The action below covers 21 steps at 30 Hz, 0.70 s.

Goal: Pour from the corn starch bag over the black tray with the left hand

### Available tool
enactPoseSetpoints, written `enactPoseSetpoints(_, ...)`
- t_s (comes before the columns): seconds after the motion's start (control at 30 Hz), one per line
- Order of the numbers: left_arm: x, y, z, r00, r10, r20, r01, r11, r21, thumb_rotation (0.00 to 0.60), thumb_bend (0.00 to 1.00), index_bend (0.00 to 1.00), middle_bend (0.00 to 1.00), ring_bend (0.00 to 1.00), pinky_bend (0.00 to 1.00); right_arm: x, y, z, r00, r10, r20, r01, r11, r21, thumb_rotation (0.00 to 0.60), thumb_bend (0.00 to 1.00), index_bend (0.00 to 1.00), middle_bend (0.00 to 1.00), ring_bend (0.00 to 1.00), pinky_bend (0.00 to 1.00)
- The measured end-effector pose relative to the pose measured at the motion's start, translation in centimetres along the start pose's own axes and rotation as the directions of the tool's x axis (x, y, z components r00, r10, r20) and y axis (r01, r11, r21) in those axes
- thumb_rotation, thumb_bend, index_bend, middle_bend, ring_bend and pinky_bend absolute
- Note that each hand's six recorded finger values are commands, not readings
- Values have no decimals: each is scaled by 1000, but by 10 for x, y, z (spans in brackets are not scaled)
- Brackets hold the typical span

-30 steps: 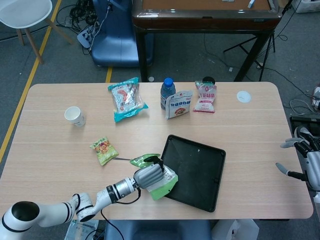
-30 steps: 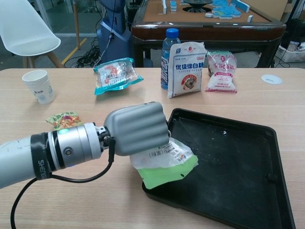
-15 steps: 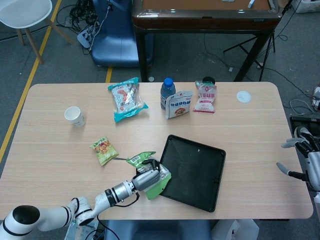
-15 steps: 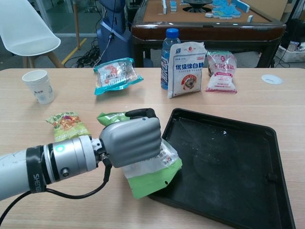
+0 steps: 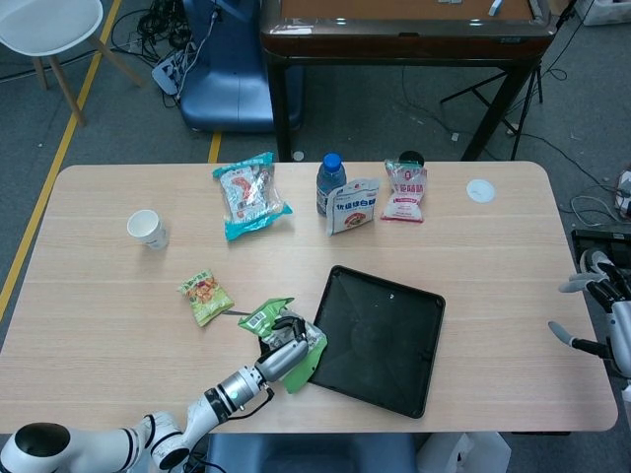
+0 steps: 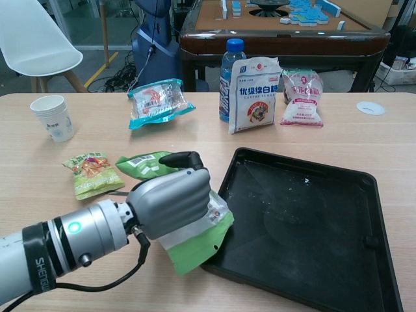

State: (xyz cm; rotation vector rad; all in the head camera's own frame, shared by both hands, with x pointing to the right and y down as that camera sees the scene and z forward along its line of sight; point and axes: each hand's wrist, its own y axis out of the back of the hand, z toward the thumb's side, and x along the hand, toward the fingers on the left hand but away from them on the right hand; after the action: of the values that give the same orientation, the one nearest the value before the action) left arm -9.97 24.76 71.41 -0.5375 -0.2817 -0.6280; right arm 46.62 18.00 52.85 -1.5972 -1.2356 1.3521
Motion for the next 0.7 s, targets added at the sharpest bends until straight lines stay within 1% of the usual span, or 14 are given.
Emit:
enactPoseSetpoints(0.1, -3, 5, 5, 1000, -1, 14, 0, 1000, 9, 600, 373, 484, 687, 637, 734, 0, -2, 0, 1000, 4, 1, -4, 1000, -2, 600, 96, 406, 345, 155, 184)
enactPoseSetpoints(0.2, -5, 11, 8, 1000, 5, 25, -5, 1000, -2, 600, 375, 483, 687, 637, 733, 0, -2, -1, 1000, 3, 2, -3, 1000, -5, 600, 96, 406, 345, 155, 184)
enactPoseSetpoints(0.5, -2, 22, -3, 1000, 15, 13, -15, 1000, -24, 600, 380, 482, 686, 637, 733, 2, -1, -4, 1000, -2, 8, 2, 1000, -7, 600, 96, 407, 345, 155, 184)
enactPoseSetpoints(0.6, -1, 19, -3, 1000, 5, 11, -5, 1000, -14, 600, 382, 482, 686, 637, 733, 2, -1, -4, 1000, -1, 8, 1, 1000, -8, 600, 96, 407, 345, 155, 184)
enactPoseSetpoints(0.7, -4, 16, 3, 1000, -3, 27, 3, 1000, 6, 600, 384, 482, 686, 636, 733, 2, 0, -5, 1000, -4, 10, 4, 1000, -8, 600, 96, 407, 345, 155, 184)
